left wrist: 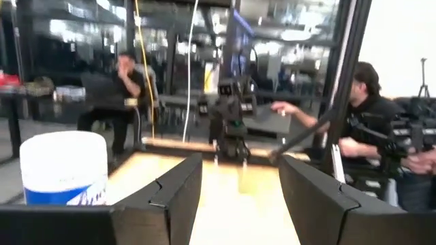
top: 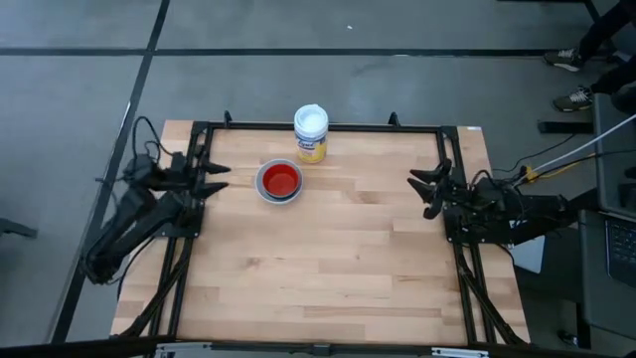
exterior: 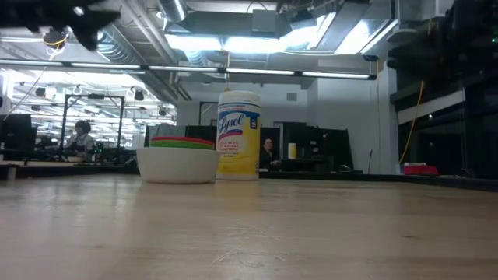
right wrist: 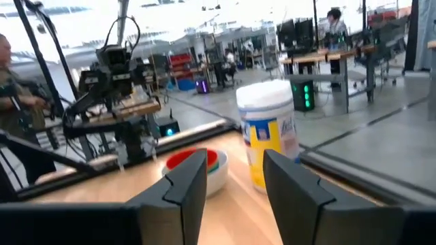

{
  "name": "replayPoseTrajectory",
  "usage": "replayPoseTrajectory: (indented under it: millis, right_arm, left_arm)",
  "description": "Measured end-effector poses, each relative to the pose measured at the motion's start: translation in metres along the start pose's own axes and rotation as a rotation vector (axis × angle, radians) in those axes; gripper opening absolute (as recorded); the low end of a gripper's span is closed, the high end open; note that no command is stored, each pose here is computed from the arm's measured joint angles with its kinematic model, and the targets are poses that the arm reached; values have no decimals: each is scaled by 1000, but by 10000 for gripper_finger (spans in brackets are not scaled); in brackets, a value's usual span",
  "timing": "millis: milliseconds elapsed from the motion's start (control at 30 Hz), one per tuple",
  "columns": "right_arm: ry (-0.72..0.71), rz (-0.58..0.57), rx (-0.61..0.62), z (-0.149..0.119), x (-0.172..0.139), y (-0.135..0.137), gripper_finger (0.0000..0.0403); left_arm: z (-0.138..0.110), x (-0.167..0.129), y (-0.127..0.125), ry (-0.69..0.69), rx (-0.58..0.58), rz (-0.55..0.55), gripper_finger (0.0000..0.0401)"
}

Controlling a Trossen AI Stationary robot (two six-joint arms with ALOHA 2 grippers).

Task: Nest bowls inside each other
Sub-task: Return to Home Position

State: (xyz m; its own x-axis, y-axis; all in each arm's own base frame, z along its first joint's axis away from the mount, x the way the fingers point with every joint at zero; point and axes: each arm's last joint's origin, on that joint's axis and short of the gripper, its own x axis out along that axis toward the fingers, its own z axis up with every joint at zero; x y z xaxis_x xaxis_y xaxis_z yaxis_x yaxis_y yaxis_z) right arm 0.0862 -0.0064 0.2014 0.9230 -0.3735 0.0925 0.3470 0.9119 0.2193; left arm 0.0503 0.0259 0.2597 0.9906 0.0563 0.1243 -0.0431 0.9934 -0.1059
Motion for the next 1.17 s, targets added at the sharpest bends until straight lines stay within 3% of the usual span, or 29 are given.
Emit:
replayPoseTrajectory:
  millis: [267, 533, 633, 767, 833, 933, 1067, 1167]
  right_arm:
    - [38, -60, -16, -5, 0, -2, 158]
    - [54, -97, -34, -7, 0, -4, 176]
    - [82, -104, 1, -12, 0, -5, 182]
    - [113, -100, 38, -26, 2, -5, 189]
    - [124, -110, 14, -27, 4, -5, 193]
    - [139, -176, -25, -30, 6, -6, 197]
    - [177, -256, -67, -35, 10, -7, 203]
    - [133, -335, -26, -42, 13, -9, 206]
  left_arm:
    - [-58, 13, 28, -160, -92, -12, 191]
    - [-68, 14, 32, -90, -73, 22, 191]
    - [-75, 14, 36, -54, -63, 112, 191]
    - [-85, 14, 42, 1, -72, 318, 191]
    - [-85, 15, 42, 4, -44, 351, 191]
    - [-86, 16, 42, 7, -12, 381, 191]
    - [-88, 16, 46, 2, -33, 544, 191]
    - [-92, 16, 47, 23, -75, 609, 192]
